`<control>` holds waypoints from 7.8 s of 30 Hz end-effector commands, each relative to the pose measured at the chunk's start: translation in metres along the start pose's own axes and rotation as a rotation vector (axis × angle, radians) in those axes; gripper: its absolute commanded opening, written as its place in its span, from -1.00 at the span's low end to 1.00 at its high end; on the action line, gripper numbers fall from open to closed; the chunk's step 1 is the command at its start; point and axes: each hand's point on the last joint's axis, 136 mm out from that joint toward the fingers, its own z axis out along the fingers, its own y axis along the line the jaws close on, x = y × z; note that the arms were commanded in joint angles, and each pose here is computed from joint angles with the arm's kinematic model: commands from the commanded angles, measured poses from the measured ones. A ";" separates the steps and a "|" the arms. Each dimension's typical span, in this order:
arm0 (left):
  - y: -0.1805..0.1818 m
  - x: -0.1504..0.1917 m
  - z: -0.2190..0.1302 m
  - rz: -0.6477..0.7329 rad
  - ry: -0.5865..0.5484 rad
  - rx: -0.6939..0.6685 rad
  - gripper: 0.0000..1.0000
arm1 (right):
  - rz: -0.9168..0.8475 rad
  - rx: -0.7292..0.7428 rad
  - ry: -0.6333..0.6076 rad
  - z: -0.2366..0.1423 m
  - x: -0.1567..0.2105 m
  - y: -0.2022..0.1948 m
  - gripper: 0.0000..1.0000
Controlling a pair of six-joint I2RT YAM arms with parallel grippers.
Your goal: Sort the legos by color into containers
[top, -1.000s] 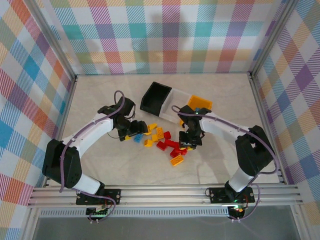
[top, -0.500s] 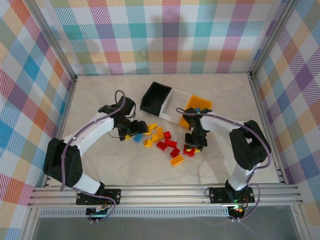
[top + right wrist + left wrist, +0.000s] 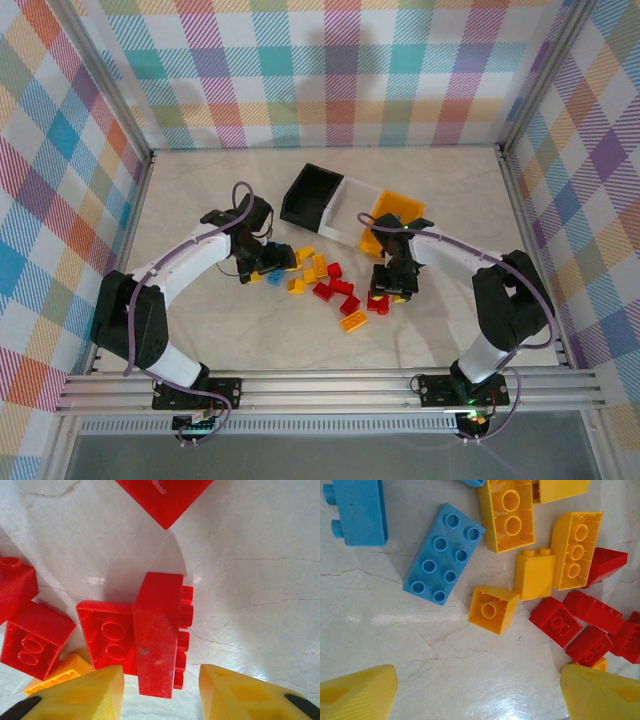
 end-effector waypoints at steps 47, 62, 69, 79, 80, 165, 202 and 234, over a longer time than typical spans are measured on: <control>0.006 0.003 -0.001 -0.034 0.005 0.001 0.72 | 0.054 0.013 -0.024 -0.002 -0.008 -0.029 -0.60; 0.000 0.000 -0.009 -0.027 -0.010 0.020 0.71 | -0.077 -0.205 -0.291 -0.113 -0.145 0.078 -0.59; 0.007 0.007 -0.021 -0.010 -0.012 -0.016 0.72 | -0.102 -0.187 -0.290 -0.089 -0.209 0.103 -0.59; 0.033 0.000 -0.016 -0.034 0.007 -0.093 0.72 | -0.082 -0.175 -0.253 -0.065 -0.233 0.104 -0.40; 0.035 -0.005 -0.016 -0.044 0.003 -0.092 0.71 | -0.083 -0.175 -0.256 -0.067 -0.232 0.104 -0.36; -0.311 -0.079 0.063 0.329 0.068 0.505 -0.79 | 0.055 -0.531 -0.592 -0.198 -0.036 0.019 -0.08; -0.121 -0.041 -0.053 0.241 -0.159 0.115 0.38 | 0.135 -0.199 -0.039 -0.037 0.015 0.006 0.21; -0.005 0.017 -0.052 0.068 -0.145 -0.011 0.57 | 0.010 -0.042 0.106 0.032 -0.013 0.037 0.19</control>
